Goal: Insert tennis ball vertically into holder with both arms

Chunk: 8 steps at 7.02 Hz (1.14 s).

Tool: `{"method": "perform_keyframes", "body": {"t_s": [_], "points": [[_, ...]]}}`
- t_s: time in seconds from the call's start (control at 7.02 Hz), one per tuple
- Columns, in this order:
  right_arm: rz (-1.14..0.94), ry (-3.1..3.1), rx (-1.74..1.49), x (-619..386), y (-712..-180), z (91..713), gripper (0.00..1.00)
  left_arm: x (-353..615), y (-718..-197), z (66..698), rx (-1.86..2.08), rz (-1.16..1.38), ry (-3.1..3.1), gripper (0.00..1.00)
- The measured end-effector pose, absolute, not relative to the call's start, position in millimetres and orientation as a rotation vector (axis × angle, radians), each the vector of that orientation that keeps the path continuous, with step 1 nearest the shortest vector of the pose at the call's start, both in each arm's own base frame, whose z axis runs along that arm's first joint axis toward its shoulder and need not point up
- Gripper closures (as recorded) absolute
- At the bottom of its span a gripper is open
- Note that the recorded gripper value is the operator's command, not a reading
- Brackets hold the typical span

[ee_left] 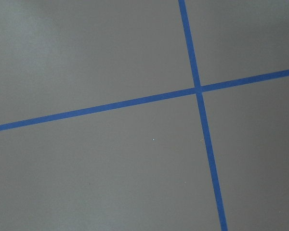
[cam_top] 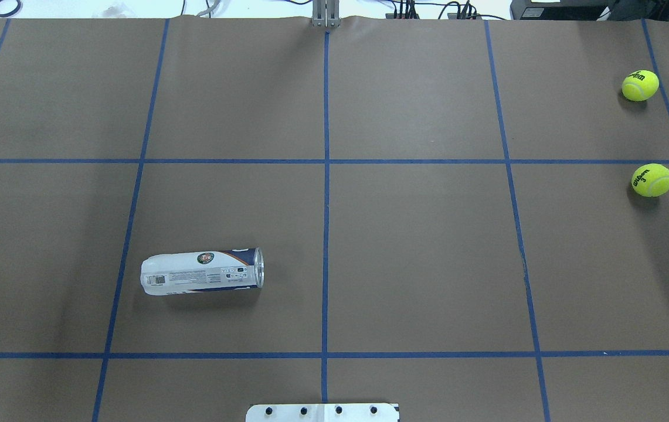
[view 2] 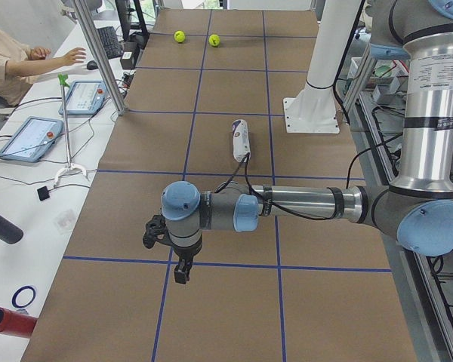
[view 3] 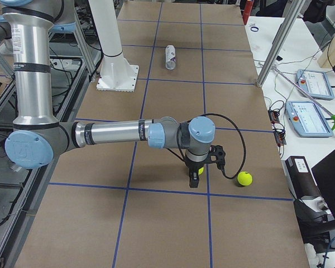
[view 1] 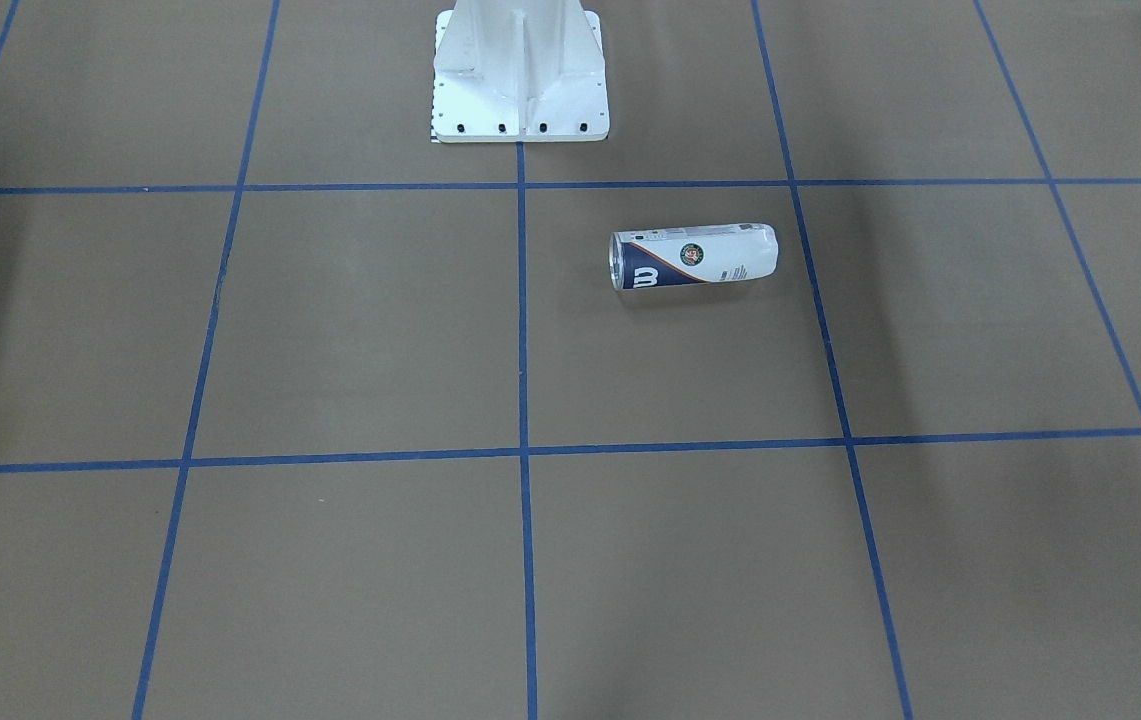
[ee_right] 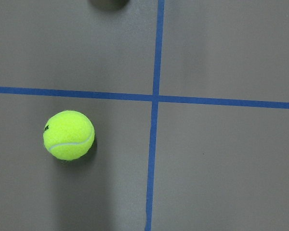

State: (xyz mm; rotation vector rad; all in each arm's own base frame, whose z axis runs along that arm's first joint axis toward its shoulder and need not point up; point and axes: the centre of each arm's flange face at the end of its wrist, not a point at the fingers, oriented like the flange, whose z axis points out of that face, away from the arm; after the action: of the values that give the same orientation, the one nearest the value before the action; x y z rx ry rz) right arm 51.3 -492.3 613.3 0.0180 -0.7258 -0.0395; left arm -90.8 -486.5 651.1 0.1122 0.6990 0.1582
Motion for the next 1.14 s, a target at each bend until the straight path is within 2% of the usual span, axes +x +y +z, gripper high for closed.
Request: {"method": "perform_keyframes", "body": {"t_s": [0.57,1.14], "points": [[-0.039,-0.726,0.019,51,-493,613,0.00,-91,-487,645,0.125,0.163,0.697,0.00],[-0.039,-0.727,0.019,51,-493,612,0.00,-88,-498,601,0.232,0.206,0.684,0.00]]}}
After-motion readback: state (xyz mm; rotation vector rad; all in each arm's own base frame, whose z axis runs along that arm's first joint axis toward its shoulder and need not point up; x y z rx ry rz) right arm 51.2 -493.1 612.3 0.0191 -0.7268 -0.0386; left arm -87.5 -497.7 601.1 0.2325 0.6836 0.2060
